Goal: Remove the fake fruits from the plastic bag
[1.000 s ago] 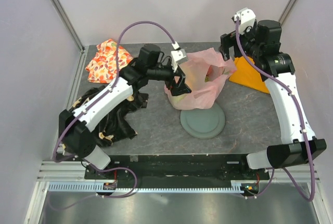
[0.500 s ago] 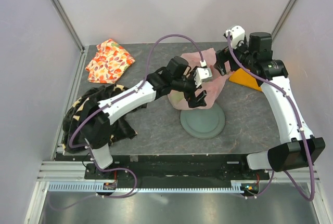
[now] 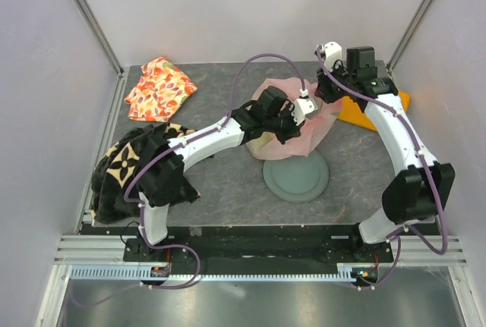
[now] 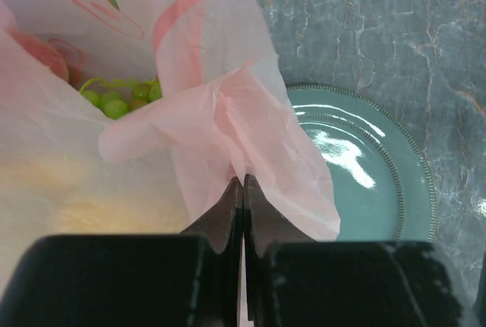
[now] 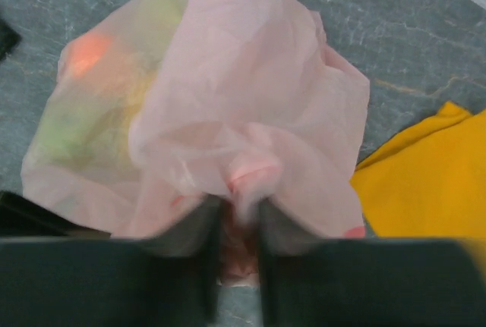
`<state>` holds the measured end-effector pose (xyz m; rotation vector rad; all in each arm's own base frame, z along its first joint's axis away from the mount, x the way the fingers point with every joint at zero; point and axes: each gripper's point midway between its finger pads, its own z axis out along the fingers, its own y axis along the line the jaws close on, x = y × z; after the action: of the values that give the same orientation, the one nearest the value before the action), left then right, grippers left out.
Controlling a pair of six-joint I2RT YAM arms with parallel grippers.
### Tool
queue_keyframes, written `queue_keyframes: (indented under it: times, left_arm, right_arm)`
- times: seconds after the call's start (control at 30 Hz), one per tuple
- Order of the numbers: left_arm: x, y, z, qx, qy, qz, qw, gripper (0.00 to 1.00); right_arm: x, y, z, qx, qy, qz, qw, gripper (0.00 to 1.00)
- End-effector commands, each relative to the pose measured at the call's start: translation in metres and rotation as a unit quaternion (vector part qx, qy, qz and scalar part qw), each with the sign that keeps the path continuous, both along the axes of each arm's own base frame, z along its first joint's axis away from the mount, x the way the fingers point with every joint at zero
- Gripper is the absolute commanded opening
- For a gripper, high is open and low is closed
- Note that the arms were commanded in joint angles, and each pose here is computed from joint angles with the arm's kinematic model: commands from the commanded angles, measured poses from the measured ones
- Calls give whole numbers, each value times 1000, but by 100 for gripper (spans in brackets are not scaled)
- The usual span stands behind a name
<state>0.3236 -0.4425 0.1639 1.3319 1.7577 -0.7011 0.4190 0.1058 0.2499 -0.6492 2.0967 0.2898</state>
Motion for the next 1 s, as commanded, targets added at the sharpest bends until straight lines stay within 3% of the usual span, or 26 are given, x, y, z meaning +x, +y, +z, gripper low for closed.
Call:
queue_keyframes:
  times: [0.0, 0.27, 0.3, 0.4, 0.53, 0.67, 0.7, 0.77, 0.8, 0.83, 0.87, 0.9, 0.97]
  left_arm:
    - [41, 19, 36, -22, -54, 41, 997, 2]
    - [143, 122, 157, -98, -131, 150, 975, 2]
    - [147, 126, 185, -114, -151, 146, 971, 2]
    - [162, 138, 225, -129, -196, 147, 961, 2]
    - [167, 145, 254, -134, -237, 149, 951, 2]
    - [143, 142, 256, -141, -226, 112, 957, 2]
    - [134, 139, 245, -142, -201, 98, 964, 2]
    - [106, 141, 247, -143, -180, 74, 970, 2]
    - [94, 141, 228, -134, -157, 59, 977, 1]
    - [74, 146, 237, -137, -160, 48, 976, 2]
    - [60, 149, 227, -129, -145, 38, 980, 2]
    - [46, 151, 192, -114, -102, 28, 988, 2]
    - [17, 162, 179, -107, -80, 22, 991, 2]
  right_arm:
    - [38, 7, 24, 27, -34, -19, 999, 0]
    - [139, 15, 97, 96, -121, -74, 985, 0]
    - [146, 15, 126, 108, -155, -76, 979, 0]
    - [170, 11, 145, 118, -195, -97, 969, 0]
    - [177, 10, 167, 131, -244, -88, 957, 0]
    - [164, 3, 167, 114, -243, -93, 959, 0]
    - [160, 2, 146, 106, -220, -95, 965, 0]
    - [136, -6, 158, 108, -223, -102, 963, 0]
    - [128, -6, 130, 103, -189, -104, 971, 0]
    - [104, -5, 145, 107, -198, -92, 970, 0]
    - [93, -6, 135, 99, -189, -85, 973, 0]
    - [79, -7, 95, 89, -142, -88, 982, 0]
    - [46, -10, 83, 87, -122, -89, 985, 0]
